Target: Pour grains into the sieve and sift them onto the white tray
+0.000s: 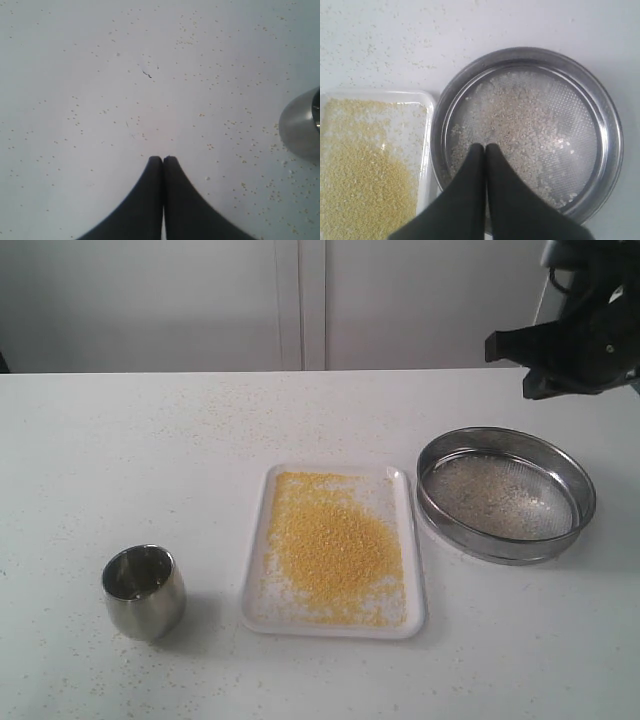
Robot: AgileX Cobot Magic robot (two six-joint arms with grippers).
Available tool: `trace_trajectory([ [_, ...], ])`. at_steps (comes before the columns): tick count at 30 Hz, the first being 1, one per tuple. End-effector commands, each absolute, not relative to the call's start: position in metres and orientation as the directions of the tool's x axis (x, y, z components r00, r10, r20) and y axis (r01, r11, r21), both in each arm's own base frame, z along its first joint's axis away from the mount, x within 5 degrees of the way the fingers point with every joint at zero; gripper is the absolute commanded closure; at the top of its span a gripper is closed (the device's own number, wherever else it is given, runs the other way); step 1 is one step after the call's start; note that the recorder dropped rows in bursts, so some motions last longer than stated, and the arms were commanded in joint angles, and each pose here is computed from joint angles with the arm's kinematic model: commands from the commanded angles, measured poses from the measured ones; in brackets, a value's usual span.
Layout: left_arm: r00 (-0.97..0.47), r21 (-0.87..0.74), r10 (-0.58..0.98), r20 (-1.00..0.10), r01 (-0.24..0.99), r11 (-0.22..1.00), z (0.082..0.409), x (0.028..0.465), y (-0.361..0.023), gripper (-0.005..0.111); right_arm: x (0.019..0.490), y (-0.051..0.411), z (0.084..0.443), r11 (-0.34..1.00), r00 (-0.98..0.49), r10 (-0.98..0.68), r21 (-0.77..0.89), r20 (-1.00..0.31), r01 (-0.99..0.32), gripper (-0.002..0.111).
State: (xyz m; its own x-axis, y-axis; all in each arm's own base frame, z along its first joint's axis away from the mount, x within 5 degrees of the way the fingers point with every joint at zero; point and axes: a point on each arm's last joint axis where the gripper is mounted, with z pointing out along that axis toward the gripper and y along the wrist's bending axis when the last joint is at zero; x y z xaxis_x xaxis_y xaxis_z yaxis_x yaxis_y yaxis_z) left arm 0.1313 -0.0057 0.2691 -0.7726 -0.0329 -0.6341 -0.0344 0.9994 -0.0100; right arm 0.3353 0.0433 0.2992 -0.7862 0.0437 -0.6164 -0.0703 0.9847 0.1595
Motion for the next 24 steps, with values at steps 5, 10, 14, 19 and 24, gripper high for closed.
trace_trajectory([
  [5, -0.771, -0.014, -0.039, -0.635, -0.04, 0.999, 0.271, 0.129, -0.005, 0.107, 0.306, 0.048, 0.348, 0.977, -0.662, -0.096, 0.055, -0.743, -0.204, 0.108],
  [10, -0.771, -0.014, -0.039, -0.635, -0.04, 0.999, 0.271, 0.129, -0.005, 0.107, 0.289, 0.051, 0.367, 0.973, -0.622, -0.109, 0.046, -0.775, -0.227, 0.108],
  [14, -0.771, -0.014, -0.039, -0.635, -0.04, 0.999, 0.271, 0.129, -0.005, 0.107, 0.275, 0.047, 0.373, 0.974, -0.577, -0.116, 0.021, -0.809, -0.225, 0.108],
  [19, -0.771, -0.014, -0.039, -0.635, -0.04, 0.999, 0.271, 0.129, -0.005, 0.107, 0.256, 0.044, 0.375, 0.976, -0.512, -0.103, 0.013, -0.853, -0.217, 0.108],
  [24, -0.771, -0.014, -0.039, -0.635, -0.04, 0.999, 0.271, 0.129, -0.005, 0.107, 0.229, 0.04, 0.387, 0.974, -0.452, -0.113, -0.008, -0.885, -0.226, 0.108],
])
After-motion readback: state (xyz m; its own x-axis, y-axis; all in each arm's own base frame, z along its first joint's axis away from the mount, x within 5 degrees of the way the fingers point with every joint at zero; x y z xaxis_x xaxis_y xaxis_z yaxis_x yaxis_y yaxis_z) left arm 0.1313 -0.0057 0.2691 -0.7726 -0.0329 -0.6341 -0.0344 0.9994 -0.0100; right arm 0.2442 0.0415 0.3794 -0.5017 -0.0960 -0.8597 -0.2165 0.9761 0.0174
